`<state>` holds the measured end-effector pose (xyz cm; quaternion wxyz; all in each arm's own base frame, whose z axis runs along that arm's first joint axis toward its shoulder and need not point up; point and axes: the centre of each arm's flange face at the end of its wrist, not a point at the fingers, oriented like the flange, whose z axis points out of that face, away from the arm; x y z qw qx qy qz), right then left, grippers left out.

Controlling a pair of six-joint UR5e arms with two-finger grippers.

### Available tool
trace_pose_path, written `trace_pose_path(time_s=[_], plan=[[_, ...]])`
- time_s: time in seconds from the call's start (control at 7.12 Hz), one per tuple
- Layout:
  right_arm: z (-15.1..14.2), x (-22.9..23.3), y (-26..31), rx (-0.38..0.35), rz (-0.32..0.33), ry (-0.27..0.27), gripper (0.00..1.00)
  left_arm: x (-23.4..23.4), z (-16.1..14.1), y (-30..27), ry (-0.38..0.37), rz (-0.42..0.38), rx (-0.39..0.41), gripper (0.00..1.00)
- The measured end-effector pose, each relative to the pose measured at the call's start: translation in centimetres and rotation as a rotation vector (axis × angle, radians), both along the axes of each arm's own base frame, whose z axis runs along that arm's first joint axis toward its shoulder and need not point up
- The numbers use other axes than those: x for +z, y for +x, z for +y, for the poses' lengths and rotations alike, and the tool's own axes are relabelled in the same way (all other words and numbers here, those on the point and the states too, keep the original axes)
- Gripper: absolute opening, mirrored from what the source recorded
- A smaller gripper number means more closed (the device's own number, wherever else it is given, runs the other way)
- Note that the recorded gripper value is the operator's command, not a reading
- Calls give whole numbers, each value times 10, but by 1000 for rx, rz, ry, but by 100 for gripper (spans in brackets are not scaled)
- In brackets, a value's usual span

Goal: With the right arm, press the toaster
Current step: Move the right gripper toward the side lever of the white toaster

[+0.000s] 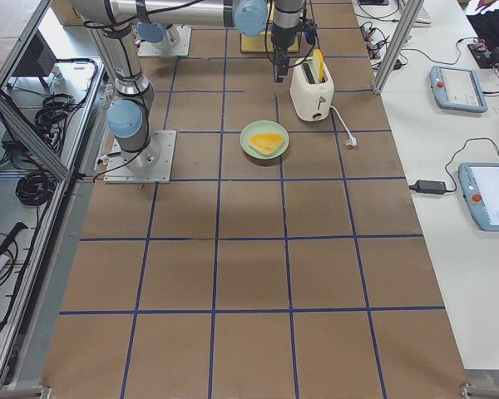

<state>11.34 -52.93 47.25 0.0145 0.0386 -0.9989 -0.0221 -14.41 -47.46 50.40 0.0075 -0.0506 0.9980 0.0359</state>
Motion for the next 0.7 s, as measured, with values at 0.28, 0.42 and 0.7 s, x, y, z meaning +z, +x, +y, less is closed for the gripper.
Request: trace_pose_path(time_s=[0.28, 0.42, 0.7], plan=[[0, 0, 0, -1, -1, 0, 99, -1, 0, 0, 2, 0, 0, 100], [-1, 0, -1, -4, -3, 1, 93, -1, 0, 0, 2, 0, 0, 100], [-8, -1, -8, 0, -18, -7, 7, -1, 0, 0, 1, 0, 0, 100]])
